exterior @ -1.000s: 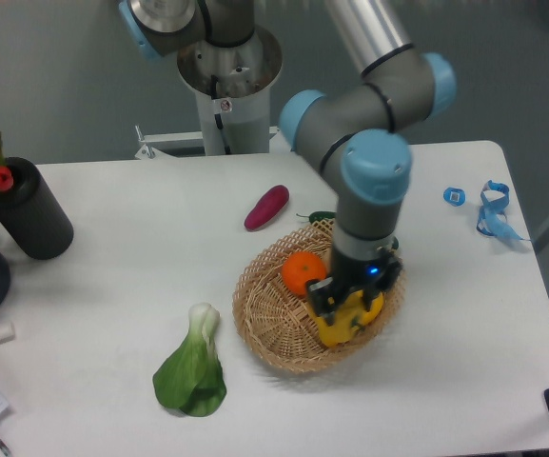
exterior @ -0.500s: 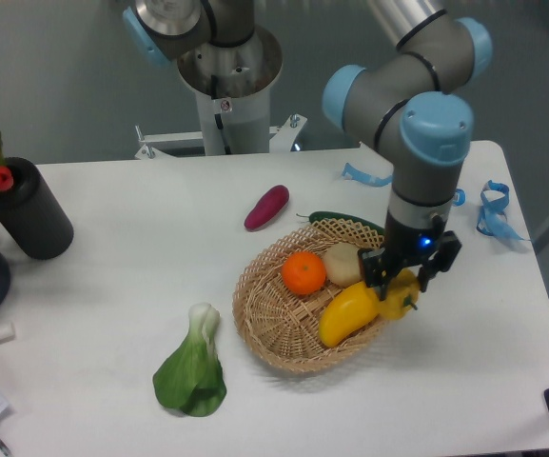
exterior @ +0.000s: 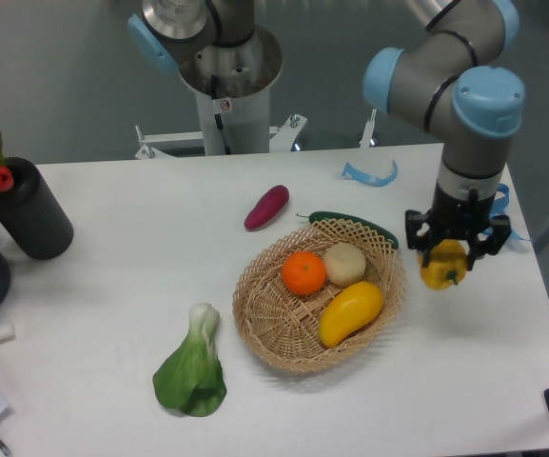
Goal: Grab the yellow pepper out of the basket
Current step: 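Lift the yellow pepper up out of the basket and away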
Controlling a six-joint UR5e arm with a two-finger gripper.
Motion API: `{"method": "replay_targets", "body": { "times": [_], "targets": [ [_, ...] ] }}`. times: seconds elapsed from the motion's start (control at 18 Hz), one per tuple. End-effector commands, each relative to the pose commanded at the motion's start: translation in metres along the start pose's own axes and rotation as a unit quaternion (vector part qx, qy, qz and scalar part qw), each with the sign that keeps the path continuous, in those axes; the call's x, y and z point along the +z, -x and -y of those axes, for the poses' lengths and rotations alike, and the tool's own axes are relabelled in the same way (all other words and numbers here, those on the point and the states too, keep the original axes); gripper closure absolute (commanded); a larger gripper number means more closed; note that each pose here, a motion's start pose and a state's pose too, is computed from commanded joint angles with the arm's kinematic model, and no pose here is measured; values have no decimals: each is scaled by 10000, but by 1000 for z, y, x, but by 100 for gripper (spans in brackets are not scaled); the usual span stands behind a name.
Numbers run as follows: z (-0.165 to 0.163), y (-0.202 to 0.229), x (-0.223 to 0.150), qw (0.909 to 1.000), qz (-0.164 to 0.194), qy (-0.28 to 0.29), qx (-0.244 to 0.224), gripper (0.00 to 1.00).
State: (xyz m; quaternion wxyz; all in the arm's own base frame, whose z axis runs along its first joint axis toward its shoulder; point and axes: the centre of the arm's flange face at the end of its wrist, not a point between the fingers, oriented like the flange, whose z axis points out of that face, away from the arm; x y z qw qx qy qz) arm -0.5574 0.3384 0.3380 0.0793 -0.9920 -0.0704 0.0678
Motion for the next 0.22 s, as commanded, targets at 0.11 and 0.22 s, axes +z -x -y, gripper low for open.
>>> {"method": "replay_targets", "body": {
  "times": [0.11, 0.22],
  "targets": [
    [-3, 1, -1, 10000, -10, 10, 99, 82],
    [0, -2, 0, 9998, -15, 23, 182, 82]
  ]
}}
